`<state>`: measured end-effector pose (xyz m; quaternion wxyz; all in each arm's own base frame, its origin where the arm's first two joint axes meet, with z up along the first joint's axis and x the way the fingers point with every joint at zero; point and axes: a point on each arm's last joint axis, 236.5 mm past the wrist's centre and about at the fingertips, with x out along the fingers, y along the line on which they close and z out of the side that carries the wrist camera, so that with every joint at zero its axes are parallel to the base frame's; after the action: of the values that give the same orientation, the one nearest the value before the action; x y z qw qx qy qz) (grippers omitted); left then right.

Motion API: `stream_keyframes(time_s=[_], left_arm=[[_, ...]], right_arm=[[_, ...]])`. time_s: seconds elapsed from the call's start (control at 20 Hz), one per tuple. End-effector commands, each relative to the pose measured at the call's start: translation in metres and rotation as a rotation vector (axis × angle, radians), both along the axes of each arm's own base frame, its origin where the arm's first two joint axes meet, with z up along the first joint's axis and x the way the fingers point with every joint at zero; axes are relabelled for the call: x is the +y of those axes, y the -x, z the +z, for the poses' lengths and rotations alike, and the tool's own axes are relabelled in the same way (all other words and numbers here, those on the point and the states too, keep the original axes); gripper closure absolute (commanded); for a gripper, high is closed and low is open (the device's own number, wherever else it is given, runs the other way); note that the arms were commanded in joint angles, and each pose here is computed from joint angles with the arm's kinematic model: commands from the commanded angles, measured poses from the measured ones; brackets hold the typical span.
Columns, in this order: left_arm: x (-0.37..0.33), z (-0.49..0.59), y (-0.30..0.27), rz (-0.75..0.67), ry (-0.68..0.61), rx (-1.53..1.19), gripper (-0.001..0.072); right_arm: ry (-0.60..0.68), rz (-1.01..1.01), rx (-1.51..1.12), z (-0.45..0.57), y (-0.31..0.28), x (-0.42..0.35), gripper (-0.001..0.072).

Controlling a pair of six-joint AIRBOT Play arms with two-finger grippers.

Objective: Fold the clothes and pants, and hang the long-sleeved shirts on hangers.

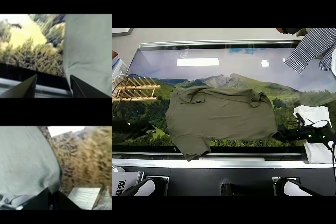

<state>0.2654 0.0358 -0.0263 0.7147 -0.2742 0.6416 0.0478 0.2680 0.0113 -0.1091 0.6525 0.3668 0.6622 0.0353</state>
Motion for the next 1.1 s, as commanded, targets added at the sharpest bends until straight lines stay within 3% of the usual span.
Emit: stream_keyframes(time_s=[0.0,0.2,0.4,0.95,1.0,1.05], left_arm=[[-0.021,-0.034,0.029,0.038,0.1,0.035,0.023],[-0.052,-0.055,0.03,0.086,0.223,0.0,0.0231],[-0.058,-0.066,0.029,0.077,0.213,-0.004,0.0231],[-0.08,-0.091,0.0,0.128,0.212,-0.021,0.0257],[-0.086,-0.093,0.001,0.11,0.216,-0.011,0.0381],[-0.09,-0.092,0.001,0.099,0.22,-0.011,0.0631]], right_arm=[[-0.015,0.0,-0.019,0.008,-0.002,0.004,0.0675],[-0.037,-0.02,-0.031,0.012,-0.007,0.008,0.0675],[-0.079,-0.054,-0.054,0.019,-0.016,0.014,0.0676],[-0.043,-0.054,-0.112,0.032,-0.022,0.01,0.0677],[-0.042,-0.055,-0.117,0.034,-0.022,0.01,0.0677],[-0.043,-0.054,-0.117,0.035,-0.022,0.01,0.0677]])
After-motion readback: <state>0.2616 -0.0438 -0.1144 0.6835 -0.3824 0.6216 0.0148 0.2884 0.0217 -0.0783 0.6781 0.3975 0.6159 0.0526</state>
